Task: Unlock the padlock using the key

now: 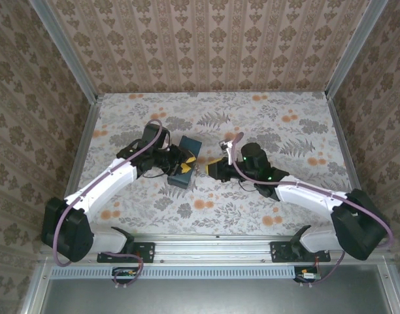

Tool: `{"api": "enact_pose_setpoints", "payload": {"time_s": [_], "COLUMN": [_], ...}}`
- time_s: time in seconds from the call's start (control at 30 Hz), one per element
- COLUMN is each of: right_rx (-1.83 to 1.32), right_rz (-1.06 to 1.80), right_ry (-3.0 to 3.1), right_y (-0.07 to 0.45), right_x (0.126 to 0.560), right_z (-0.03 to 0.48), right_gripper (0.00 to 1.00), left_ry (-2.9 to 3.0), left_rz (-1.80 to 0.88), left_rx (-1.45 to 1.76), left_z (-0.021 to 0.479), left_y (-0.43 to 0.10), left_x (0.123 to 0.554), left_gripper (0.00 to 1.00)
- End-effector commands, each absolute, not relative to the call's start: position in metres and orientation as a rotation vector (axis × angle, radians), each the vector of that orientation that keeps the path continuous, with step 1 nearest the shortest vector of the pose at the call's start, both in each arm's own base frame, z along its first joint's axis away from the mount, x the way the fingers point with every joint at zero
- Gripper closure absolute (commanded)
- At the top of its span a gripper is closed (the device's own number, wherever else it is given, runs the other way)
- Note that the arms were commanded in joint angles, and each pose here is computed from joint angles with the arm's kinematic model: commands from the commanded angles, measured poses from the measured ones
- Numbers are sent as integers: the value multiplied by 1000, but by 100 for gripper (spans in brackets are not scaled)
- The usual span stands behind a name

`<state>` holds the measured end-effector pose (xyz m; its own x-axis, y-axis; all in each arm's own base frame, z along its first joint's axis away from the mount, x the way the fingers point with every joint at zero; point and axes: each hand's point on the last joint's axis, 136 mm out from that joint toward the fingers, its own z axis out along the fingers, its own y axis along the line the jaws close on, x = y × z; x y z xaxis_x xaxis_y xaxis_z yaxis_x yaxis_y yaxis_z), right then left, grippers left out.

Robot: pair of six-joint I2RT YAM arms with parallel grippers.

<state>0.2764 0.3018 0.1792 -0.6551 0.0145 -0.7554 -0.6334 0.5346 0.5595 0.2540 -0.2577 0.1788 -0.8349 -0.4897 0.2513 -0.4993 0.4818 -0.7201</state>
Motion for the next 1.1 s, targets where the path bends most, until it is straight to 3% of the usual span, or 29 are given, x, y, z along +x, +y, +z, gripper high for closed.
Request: {"api": "enact_pose_setpoints", "payload": {"time_s": [0.0,0.4,0.83,1.07], "right_rx": [-538,-503,-518,-465], "right_rz": [1230,1338,1366,1413], "right_ry": [1951,1914,1944,1931], "right_y": [316,326,344,355], "right_x": [279,279,284,295], "right_z": [199,202,198,204], "right_gripper": [78,82,100,100], "left_ry": [-2696,-2696,-2681,-2639], "left_rz": [1418,1401,1443,1476], "left_rx": [824,835,826,826], "left_z": [197,190,195,195], "left_y": [-266,-266,-271,-282], "left_x": [258,256,256,253], "left_gripper": [94,94,95,96]}}
